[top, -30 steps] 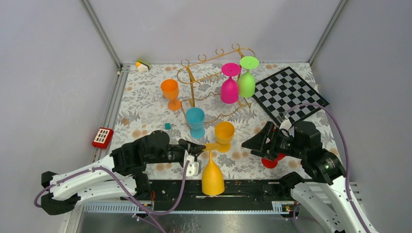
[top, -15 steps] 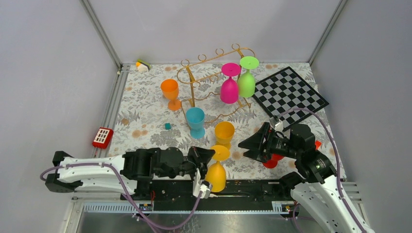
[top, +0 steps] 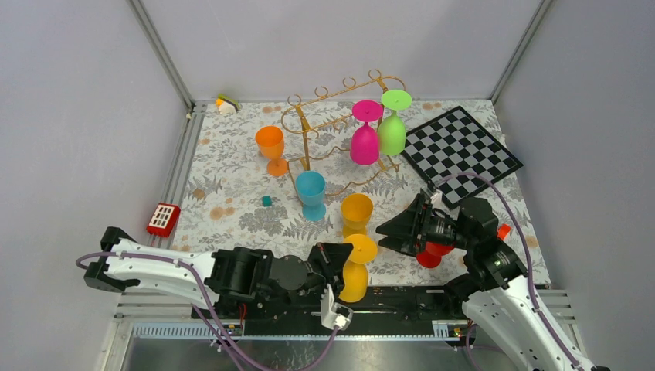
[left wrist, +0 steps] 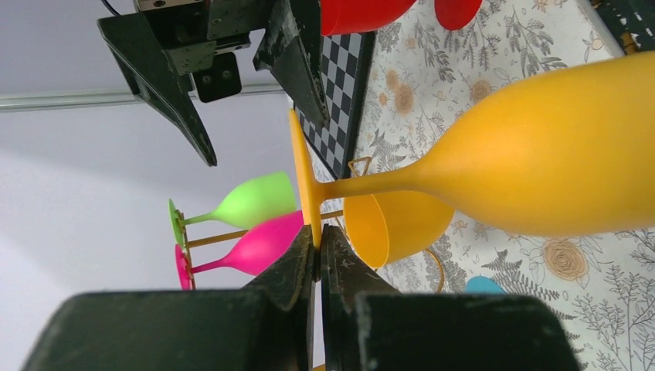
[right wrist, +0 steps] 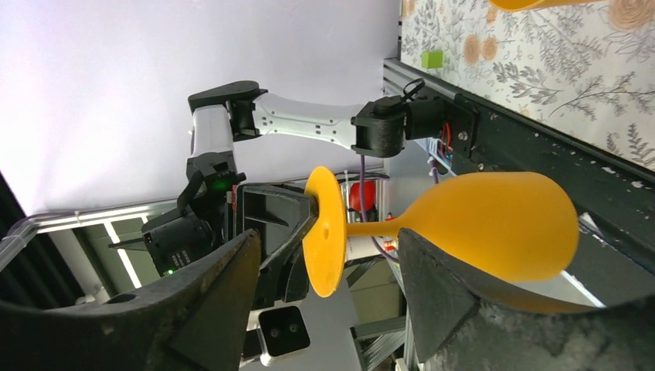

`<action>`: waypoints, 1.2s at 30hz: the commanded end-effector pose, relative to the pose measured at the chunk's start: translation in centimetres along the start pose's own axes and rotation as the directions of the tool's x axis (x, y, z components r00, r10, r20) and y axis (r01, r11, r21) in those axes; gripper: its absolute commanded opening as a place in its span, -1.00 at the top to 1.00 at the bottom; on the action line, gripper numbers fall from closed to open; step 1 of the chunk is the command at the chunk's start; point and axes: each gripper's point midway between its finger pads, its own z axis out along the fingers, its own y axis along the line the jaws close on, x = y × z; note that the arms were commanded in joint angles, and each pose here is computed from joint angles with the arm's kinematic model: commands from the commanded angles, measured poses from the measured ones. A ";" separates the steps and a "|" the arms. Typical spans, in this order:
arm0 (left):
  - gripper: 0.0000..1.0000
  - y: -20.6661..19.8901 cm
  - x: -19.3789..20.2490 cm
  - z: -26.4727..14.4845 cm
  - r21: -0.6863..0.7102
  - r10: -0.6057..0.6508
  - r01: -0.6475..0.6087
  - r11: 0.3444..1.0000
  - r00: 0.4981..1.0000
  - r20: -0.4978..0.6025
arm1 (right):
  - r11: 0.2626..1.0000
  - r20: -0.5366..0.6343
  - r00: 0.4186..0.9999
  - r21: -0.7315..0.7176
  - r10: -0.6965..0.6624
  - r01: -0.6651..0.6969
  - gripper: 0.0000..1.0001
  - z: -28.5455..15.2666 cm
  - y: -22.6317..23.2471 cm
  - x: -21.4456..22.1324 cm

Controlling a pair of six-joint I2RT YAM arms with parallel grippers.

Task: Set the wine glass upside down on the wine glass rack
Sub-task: Turn the wine glass upside down at the wine rack.

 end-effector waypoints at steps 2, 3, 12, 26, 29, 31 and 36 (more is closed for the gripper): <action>1.00 5.1 -0.8 -0.8 -0.155 -0.027 0.024 0.988 0.999 -0.018 | 0.999 -0.070 0.998 -0.053 -0.002 -0.002 -0.32 0.2 1.1 1.1; 1.00 5.1 -0.8 -0.7 -0.156 -0.023 0.019 0.988 0.999 -0.022 | 0.999 -0.074 0.997 -0.052 0.001 -0.005 -0.27 0.3 1.0 1.1; 1.00 5.2 -1.0 -0.3 -0.157 -0.029 0.024 0.987 0.999 -0.026 | 0.996 -0.115 0.993 -0.091 0.014 -0.024 0.04 0.9 1.6 2.0; 1.00 4.5 -1.0 0.3 -0.142 -0.036 0.030 0.989 0.999 -0.036 | 0.992 -0.155 0.987 -0.114 0.029 -0.047 0.64 2.0 1.7 2.6; 1.00 4.3 -1.0 0.5 -0.139 -0.036 0.030 0.990 0.999 -0.037 | 0.992 -0.152 0.988 -0.115 0.032 -0.050 0.96 2.1 1.6 2.5; 1.00 4.3 -0.9 0.5 -0.137 -0.033 0.028 0.990 0.999 -0.040 | 0.992 -0.151 0.988 -0.116 0.028 -0.046 1.00 2.1 1.7 2.5; 0.70 4.0 -0.5 0.4 -0.143 -0.050 0.042 0.989 0.997 -0.058 | 0.995 -0.157 0.987 -0.093 0.024 -0.039 1.00 2.4 0.9 2.5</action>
